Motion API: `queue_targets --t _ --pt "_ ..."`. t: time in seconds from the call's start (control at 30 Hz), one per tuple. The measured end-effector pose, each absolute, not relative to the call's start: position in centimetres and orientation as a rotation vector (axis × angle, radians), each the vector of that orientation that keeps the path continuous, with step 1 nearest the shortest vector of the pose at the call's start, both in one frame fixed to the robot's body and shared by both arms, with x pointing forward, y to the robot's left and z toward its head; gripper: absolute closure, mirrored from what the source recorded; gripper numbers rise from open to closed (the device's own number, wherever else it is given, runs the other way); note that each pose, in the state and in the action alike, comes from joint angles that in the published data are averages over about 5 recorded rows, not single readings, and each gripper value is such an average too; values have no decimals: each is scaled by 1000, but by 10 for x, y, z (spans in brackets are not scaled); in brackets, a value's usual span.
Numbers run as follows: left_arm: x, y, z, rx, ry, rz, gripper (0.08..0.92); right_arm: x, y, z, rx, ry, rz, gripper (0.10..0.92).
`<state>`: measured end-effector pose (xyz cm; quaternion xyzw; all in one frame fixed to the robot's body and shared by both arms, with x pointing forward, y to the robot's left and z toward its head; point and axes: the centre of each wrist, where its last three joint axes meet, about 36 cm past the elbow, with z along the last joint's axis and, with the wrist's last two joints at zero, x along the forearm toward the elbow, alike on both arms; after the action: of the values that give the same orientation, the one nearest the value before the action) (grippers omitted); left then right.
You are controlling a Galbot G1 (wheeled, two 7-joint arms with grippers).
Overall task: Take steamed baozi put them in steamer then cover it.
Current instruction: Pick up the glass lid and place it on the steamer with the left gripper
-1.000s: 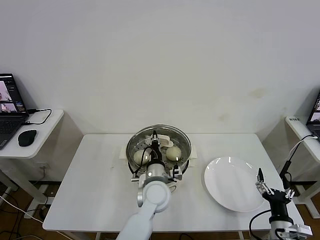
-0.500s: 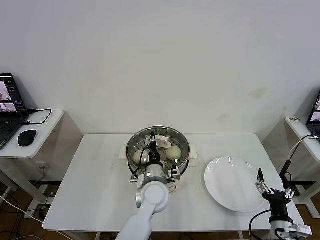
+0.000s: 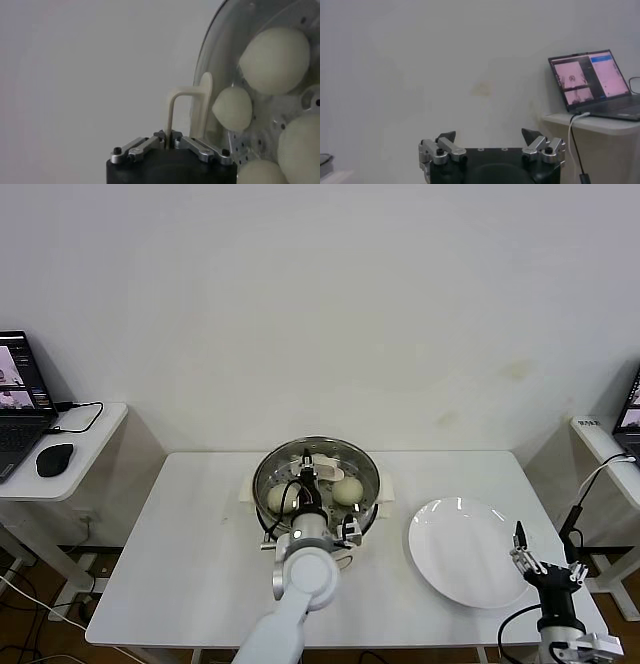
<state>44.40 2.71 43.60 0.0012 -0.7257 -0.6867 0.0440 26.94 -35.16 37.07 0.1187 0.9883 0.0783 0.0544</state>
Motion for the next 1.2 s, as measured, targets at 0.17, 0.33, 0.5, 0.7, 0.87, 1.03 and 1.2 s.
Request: queue_targets --t 0.17,0.33,0.5,0.7,0.87,1.03,1.2 --pt "445 28 434 0 -2219 -2097 856 269 -352 371 362 3002 236 200" --pt "446 30 432 -2 -2219 -2102 857 270 -352 371 363 3000 236 199" --pt "446 31 431 -3 -2220 -2107 857 269 -352 370 365 3002 238 200" --pt "446 31 429 -9 -2224 -2107 857 269 -352 368 366 3004 238 200" --pt "444 31 428 -16 -2226 -2108 857 269 -352 369 365 3003 237 200" --pt "443 33 429 -26 -2231 -2105 845 269 -353 369 365 3004 235 200" --pt "438 32 433 -49 -2249 -2096 715 268 -353 369 365 3005 234 200"
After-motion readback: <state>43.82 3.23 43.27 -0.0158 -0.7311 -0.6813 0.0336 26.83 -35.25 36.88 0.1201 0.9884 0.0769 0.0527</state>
